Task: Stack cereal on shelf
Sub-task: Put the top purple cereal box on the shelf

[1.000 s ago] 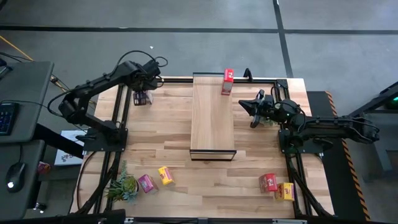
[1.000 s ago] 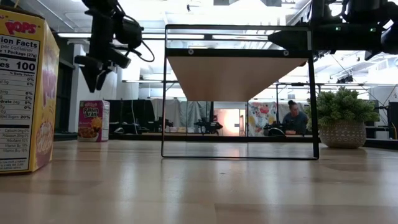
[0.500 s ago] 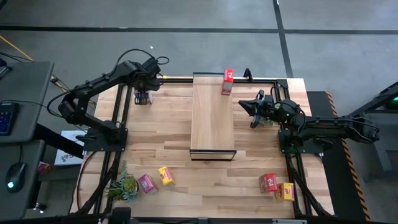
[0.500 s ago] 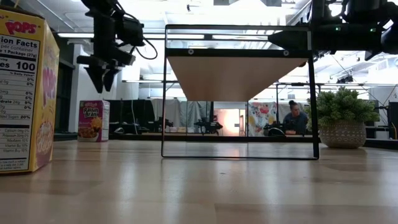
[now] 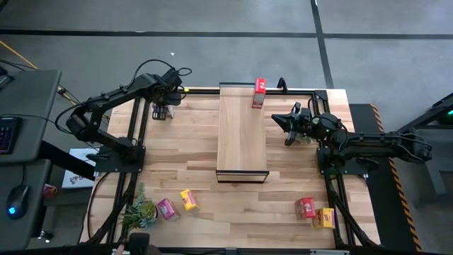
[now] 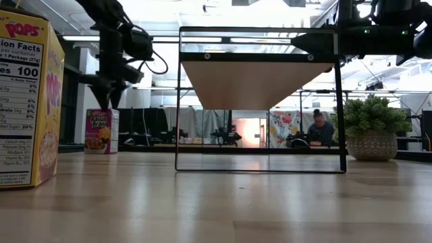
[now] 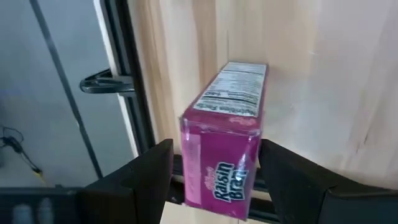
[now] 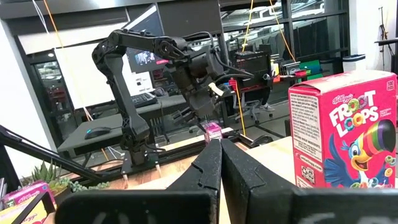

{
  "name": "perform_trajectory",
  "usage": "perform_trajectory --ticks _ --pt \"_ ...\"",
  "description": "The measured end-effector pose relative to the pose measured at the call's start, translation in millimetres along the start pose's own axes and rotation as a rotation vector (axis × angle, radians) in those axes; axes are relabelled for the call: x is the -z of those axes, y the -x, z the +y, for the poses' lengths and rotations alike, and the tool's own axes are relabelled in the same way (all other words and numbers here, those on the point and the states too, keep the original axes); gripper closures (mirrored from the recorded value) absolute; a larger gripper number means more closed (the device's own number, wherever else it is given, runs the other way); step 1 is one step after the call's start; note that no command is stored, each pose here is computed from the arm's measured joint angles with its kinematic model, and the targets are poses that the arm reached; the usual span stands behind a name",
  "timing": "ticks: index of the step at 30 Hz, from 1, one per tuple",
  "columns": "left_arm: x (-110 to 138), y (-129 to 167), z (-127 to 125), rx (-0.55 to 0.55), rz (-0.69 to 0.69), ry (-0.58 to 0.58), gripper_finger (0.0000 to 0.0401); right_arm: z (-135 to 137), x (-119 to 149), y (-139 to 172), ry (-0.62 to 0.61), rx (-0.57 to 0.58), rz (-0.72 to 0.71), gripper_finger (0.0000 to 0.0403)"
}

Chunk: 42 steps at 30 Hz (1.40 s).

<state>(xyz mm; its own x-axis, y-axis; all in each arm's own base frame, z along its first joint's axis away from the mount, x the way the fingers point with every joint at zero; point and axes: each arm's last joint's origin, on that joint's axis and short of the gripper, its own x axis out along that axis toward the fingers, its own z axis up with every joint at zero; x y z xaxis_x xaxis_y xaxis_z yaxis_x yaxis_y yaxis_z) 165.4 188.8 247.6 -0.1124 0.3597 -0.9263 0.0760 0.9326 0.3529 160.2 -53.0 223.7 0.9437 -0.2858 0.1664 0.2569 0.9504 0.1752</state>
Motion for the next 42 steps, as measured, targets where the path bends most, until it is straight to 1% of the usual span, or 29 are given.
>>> perform_trajectory --ticks 5,10,12,16,23,26,31,33,36,39,42 --pt "3.5 -1.2 2.3 -0.009 0.023 0.004 0.0174 0.0 0.0 0.0 0.0 0.0 0.0 0.0403" --pt "6.9 -8.9 8.0 0.003 0.042 0.056 0.0174 0.0 0.0 0.0 -0.002 0.0 0.0 0.0403" --pt "7.8 -14.3 10.1 0.019 0.057 0.078 0.0174 0.0 0.0 0.0 -0.002 0.0 0.0 0.0403" --pt "4.3 -24.3 10.8 0.056 0.074 0.08 0.0174 0.0 0.1 0.0 -0.002 0.0 0.001 0.0403" --pt "1.6 -25.8 5.7 0.114 0.07 0.075 0.0177 0.0 0.2 0.0 0.0 0.0 0.002 0.0403" --pt "3.4 -24.9 2.4 0.135 0.102 0.09 0.0198 0.0 0.3 0.0 0.0 0.0 0.003 0.0403" --pt "3.7 -21.1 -1.4 0.141 0.121 0.106 0.0267 0.0 0.3 0.0 0.0 0.0 0.003 0.0403" --pt "1.6 -14.4 -1.8 0.14 0.118 0.104 0.0295 0.0 0.3 0.0 0.0 0.0 0.003 0.0403" --pt "-1.4 6.5 0.3 0.113 0.087 0.121 0.0322 0.0 0.2 0.0 0.0 0.0 0.002 0.0403" --pt "-3.9 38.5 1.9 0.086 0.039 0.132 0.0329 0.0 0.2 0.0 0.0 0.0 0.002 0.0403" --pt "-7.2 83.1 0.9 0.039 -0.073 0.148 0.0324 0.0 0.1 0.0 0.0 0.0 0.002 0.0403"
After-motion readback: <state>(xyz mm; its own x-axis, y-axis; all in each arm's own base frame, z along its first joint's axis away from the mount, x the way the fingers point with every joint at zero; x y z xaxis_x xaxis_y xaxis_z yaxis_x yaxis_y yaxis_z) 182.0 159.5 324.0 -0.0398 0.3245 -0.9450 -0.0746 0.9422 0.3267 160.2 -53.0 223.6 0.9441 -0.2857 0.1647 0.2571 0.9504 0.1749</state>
